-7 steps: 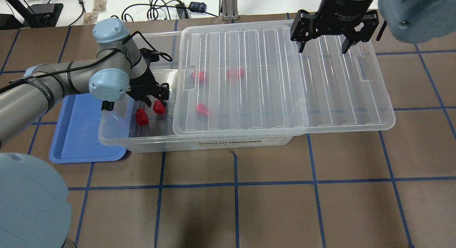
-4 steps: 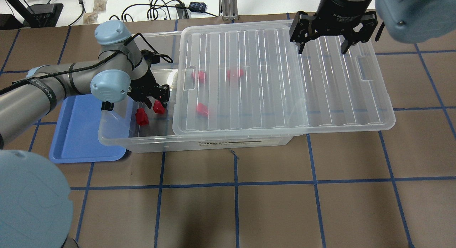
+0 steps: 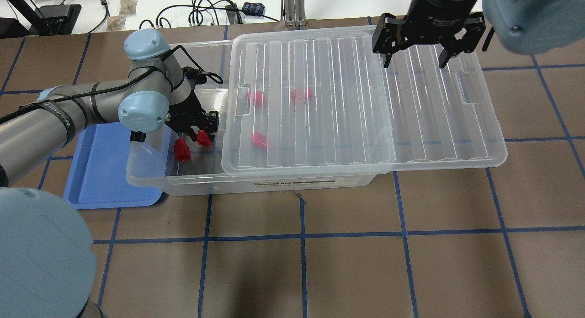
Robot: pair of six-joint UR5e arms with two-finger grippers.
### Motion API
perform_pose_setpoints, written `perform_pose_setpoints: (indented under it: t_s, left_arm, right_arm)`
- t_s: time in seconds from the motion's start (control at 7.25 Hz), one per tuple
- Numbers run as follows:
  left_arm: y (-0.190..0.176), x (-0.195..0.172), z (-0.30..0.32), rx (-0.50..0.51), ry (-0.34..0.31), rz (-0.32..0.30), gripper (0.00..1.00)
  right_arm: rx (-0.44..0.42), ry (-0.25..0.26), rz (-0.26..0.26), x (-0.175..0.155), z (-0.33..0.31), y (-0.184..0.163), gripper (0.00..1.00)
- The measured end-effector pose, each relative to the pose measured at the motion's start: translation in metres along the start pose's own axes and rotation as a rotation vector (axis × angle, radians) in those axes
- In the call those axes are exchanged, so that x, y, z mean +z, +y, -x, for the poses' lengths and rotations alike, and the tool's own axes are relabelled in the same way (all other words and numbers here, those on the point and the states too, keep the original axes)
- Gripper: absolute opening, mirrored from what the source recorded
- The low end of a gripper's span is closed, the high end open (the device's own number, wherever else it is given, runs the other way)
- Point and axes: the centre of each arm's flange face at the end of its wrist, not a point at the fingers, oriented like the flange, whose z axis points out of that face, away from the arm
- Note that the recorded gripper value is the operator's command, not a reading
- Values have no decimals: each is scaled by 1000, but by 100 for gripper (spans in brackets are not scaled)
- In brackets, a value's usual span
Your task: Place red block in blue tray from box
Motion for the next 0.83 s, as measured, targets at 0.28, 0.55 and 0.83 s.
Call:
perform_pose_setpoints:
  t_s: [0.28,0.55,0.83]
  left_arm:
    - [0,2,0,1,-4,4,0]
    - [-1,-1,1,6,-6,-3,0]
    - [-1,-23,-1,8,-15,-35,0]
  right_arm:
    - [0,1,1,1,0,0,100]
    - [0,1,1,1,0,0,100]
    - [0,1,2,1,0,1,100]
